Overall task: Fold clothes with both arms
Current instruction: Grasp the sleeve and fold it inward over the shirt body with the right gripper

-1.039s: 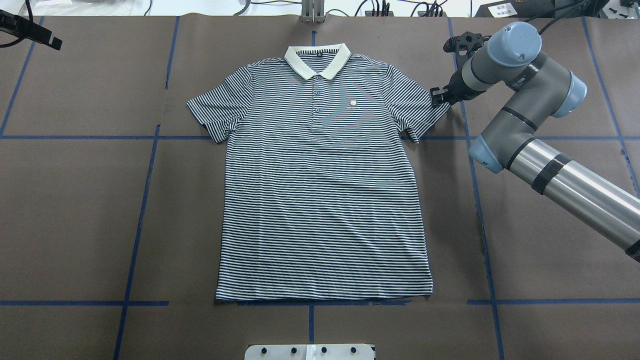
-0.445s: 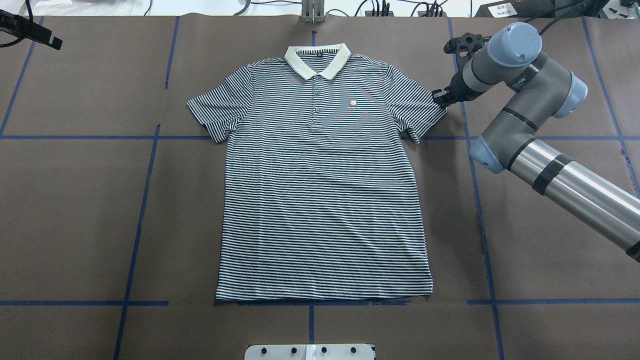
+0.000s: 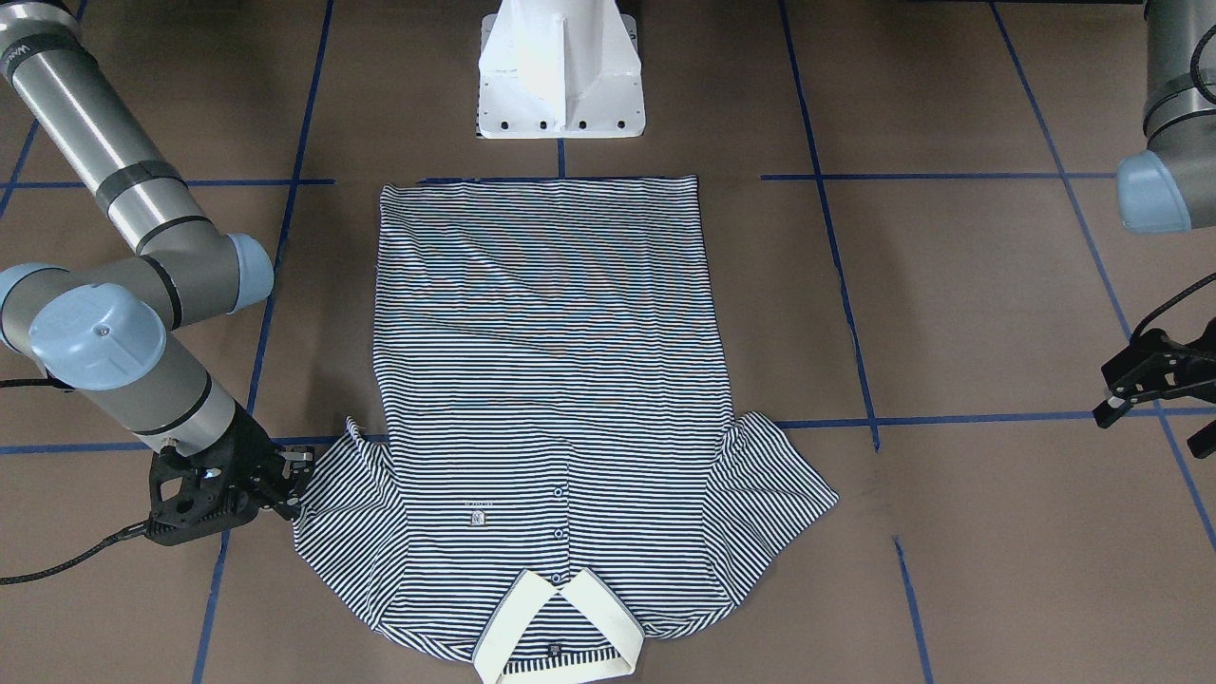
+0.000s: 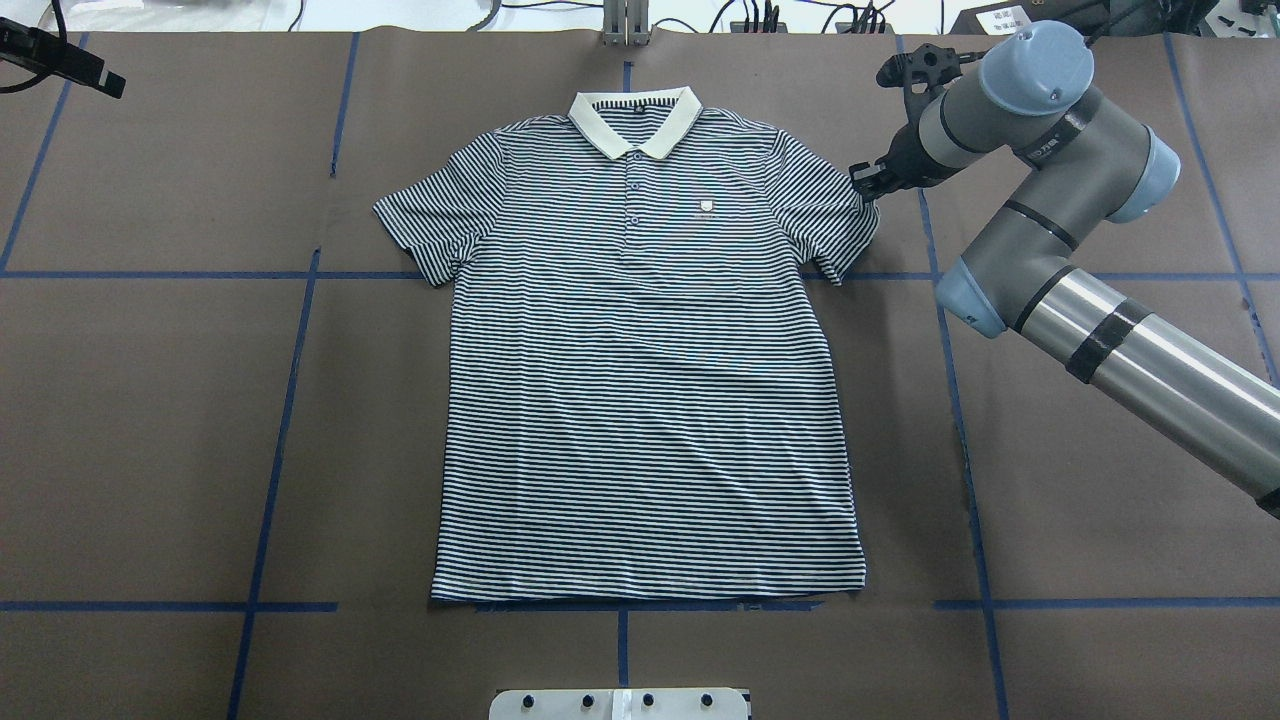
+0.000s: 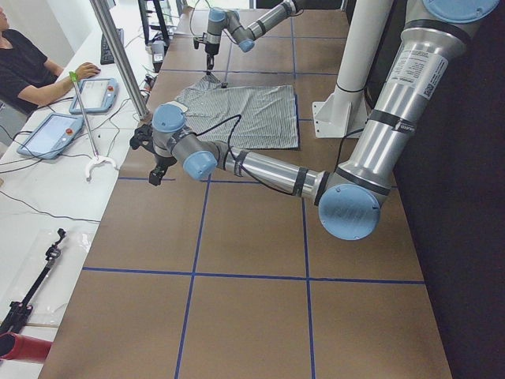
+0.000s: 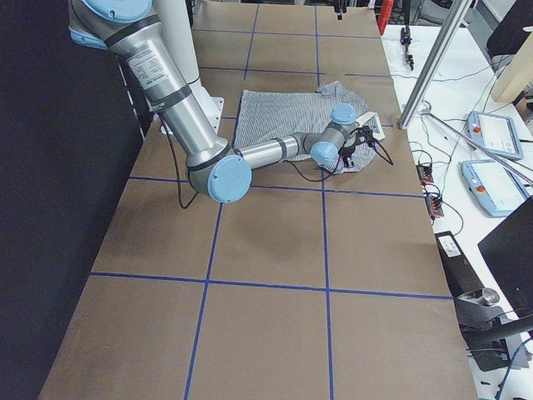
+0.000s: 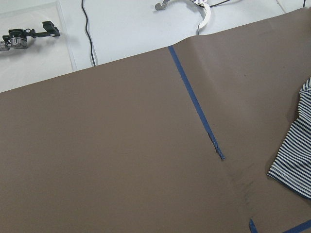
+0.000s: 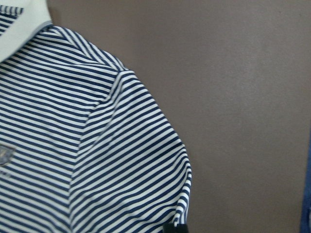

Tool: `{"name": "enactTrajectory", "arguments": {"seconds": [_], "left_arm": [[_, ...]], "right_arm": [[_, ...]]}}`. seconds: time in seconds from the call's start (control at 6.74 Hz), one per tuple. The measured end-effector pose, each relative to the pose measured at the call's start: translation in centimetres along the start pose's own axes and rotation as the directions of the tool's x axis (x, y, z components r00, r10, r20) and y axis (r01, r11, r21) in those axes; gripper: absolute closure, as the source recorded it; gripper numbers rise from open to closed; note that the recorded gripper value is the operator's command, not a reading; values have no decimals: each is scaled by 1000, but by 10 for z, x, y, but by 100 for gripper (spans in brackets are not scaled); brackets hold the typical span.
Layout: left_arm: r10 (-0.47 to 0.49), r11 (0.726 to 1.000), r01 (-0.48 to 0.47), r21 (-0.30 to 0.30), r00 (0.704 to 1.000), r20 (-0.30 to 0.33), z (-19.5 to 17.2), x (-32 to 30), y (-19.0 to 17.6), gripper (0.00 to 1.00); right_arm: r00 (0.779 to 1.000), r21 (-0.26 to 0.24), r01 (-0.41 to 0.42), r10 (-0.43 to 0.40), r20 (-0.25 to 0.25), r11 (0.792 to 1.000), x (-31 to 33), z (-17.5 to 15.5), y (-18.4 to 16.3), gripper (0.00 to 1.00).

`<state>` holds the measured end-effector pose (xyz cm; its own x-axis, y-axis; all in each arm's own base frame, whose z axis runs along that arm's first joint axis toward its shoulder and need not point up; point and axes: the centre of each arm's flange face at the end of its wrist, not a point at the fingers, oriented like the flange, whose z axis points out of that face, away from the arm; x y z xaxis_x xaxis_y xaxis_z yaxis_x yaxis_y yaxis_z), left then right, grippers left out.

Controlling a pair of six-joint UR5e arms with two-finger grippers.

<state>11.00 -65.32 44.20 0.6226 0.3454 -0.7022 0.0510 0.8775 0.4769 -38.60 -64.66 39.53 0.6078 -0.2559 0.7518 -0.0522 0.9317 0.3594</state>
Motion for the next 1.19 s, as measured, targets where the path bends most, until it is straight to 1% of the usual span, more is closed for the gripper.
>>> {"name": "enactTrajectory", "arguments": {"seconds": [0.15,0.3,0.45,0.59,0.89,1.04,1.19], "left_arm": [[0,1000,0,1,1000,0,-1,0,0,0],[1,1000,-1,3,1000,0,-1,1,-1,0],[2,1000,-2,4,1000,-1,-2,1,-1,0],[2,1000,-2,4,1000,-1,-2,1,0,0],[1,1000,-1,4,1000,-1,-3,0,0,0],[1,1000,-1,5,1000,-1,-3,1,0,0],[2,1000,-2,6,1000,-1,-3,2,-2,0]], "right_arm": [[999,8,17,-17,40,1000,-19,-14,-2,100],[998,16,29,-30,63,999,-36,-20,-5,100],[997,25,31,-33,73,999,-54,-21,-13,100],[998,37,23,-25,64,999,-74,-15,-32,100],[1000,56,12,-13,8,998,-124,12,-84,100],[999,64,13,-11,-32,998,-145,28,-97,1],[998,75,24,-19,-66,997,-162,43,-95,0]]}}
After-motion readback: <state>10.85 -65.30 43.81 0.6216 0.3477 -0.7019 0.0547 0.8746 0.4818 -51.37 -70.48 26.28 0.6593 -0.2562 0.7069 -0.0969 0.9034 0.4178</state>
